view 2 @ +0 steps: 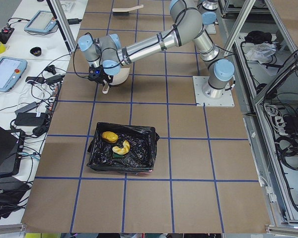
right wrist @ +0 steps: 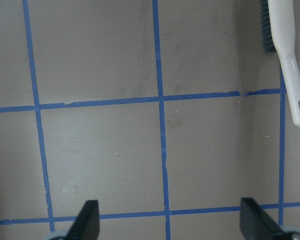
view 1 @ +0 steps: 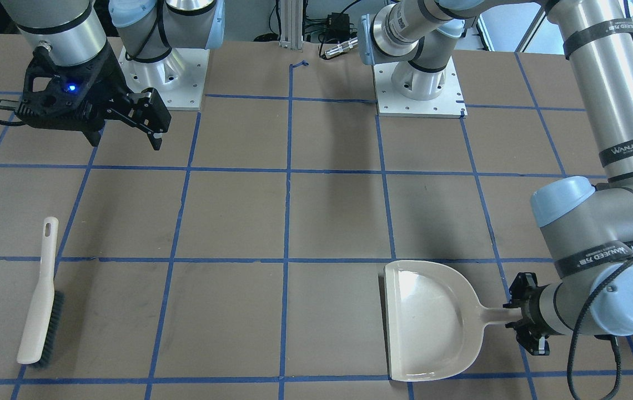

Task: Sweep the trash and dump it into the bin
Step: 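Bring the empty dustpan back and set it on the table with the left gripper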

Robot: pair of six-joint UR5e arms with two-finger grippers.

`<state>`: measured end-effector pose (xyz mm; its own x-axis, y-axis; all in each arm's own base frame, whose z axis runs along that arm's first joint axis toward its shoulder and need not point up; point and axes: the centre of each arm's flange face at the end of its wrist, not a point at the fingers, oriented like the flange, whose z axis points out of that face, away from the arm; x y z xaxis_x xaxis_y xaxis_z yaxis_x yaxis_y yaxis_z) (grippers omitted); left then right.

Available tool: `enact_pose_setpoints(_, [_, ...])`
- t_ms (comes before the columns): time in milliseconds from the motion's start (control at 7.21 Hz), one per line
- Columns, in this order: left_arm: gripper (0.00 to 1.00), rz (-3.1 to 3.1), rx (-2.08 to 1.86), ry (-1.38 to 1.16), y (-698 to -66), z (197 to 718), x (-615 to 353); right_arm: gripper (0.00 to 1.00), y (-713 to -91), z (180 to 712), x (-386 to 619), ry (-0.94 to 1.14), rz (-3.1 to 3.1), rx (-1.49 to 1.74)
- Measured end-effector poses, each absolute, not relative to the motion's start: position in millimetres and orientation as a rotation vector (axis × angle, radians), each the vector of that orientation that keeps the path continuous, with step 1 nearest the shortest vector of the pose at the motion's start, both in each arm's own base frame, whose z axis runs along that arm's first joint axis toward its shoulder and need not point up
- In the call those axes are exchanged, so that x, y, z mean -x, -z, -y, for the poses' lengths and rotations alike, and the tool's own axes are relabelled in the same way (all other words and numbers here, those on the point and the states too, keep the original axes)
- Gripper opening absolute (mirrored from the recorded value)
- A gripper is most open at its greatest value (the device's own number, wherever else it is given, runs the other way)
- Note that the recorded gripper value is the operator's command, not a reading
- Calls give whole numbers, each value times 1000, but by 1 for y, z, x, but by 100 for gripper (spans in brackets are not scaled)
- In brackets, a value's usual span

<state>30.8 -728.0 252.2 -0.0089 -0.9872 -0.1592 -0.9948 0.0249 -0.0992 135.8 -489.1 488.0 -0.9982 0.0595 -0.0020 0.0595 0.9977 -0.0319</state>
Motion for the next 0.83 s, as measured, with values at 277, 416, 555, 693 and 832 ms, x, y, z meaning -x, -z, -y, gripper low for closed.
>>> enact_pose_setpoints(277, [36, -2112, 2078, -44, -245, 726, -30, 100, -490, 492, -136, 86, -3135, -100])
enact_pose_setpoints(416, [70, -2114, 2077, -39, -246, 725, -29, 100, -491, 495, -136, 119, -3134, -99])
enact_pose_setpoints(555, [78, -2116, 2076, -34, -249, 724, -27, 100, -491, 497, -136, 129, -3135, -100])
enact_pose_setpoints(693, [85, -2117, 2074, -33, -252, 720, -26, 100, -490, 498, -136, 127, -3135, -101])
enact_pose_setpoints(832, [87, -2118, 2070, -42, -251, 715, -24, 100, -490, 498, -136, 124, -3136, -101])
